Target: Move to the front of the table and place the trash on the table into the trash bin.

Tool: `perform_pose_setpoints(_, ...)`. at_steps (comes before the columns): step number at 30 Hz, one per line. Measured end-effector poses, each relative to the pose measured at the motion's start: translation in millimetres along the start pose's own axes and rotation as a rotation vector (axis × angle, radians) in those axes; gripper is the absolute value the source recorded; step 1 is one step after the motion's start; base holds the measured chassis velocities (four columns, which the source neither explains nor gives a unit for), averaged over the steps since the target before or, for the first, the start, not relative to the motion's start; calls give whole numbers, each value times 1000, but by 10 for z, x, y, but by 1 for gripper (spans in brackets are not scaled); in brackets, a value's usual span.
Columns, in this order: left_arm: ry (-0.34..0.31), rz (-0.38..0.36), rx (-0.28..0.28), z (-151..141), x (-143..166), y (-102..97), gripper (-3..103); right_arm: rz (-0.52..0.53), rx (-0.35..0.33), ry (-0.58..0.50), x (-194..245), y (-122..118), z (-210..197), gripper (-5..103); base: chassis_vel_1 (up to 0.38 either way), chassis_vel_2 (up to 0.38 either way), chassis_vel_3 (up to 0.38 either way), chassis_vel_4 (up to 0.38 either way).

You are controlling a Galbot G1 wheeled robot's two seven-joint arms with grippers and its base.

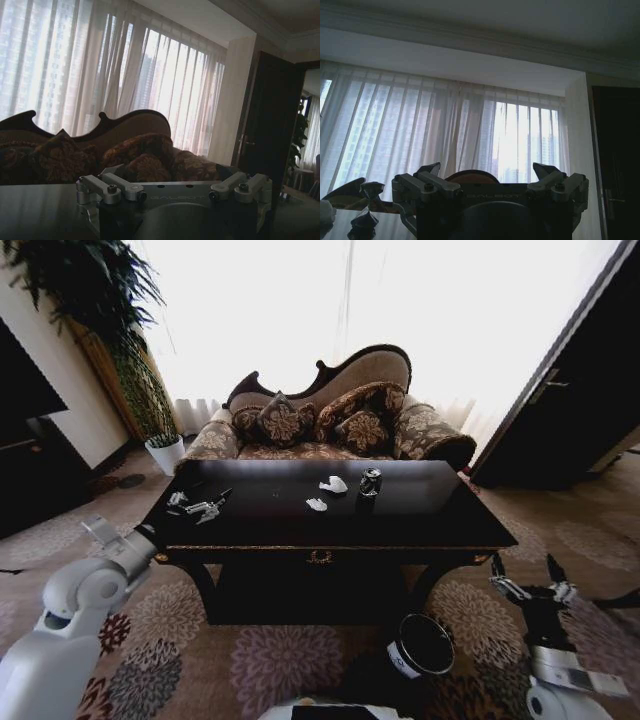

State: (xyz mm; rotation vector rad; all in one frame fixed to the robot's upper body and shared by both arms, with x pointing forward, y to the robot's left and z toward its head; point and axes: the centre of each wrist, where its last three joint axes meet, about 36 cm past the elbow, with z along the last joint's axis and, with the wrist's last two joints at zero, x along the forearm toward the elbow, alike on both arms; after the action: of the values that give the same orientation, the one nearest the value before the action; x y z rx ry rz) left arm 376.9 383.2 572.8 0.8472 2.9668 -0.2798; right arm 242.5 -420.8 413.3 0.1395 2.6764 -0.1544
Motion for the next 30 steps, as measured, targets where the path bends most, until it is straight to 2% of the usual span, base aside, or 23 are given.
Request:
perform_pose_setpoints(3, 3, 6, 3, 16, 9, -39, 100, -32, -17, 8, -356, 167, -191, 100, 0, 0, 0, 0)
perform_pose_setpoints(4, 3, 6, 3, 16, 9, -39, 100, -32, -17, 8, -356, 167, -191, 100, 0, 0, 0, 0)
perform_pose_setpoints(8, 8, 9, 3, 26, 34, -79, 100, -149, -33, 42, -761, 308, -379, 100, 0, 0, 0, 0)
perform_pose_setpoints(9, 8, 9, 3, 26, 34, -79, 100, -149, -33, 42, -761, 308, -379, 100, 0, 0, 0, 0)
perform_pose_setpoints(14, 10, 16, -5, 5, 29, -92, 100, -239, -47, 106, -960, 264, -138, 100, 0, 0, 0, 0)
perform_pose_setpoints(22, 15, 24, -12, -18, 27, -108, 100, -310, -81, 172, -1007, 266, 138, 100, 0, 0, 0, 0)
perform_pose_setpoints(26, 18, 28, -11, -23, 26, -121, 100, -340, -66, 185, -1092, 313, 160, 100, 0, 0, 0, 0)
perform_pose_setpoints(30, 23, 36, -5, -2, 3, -134, 100, -324, -40, 211, -1196, 327, 169, 100, 0, 0, 0, 0)
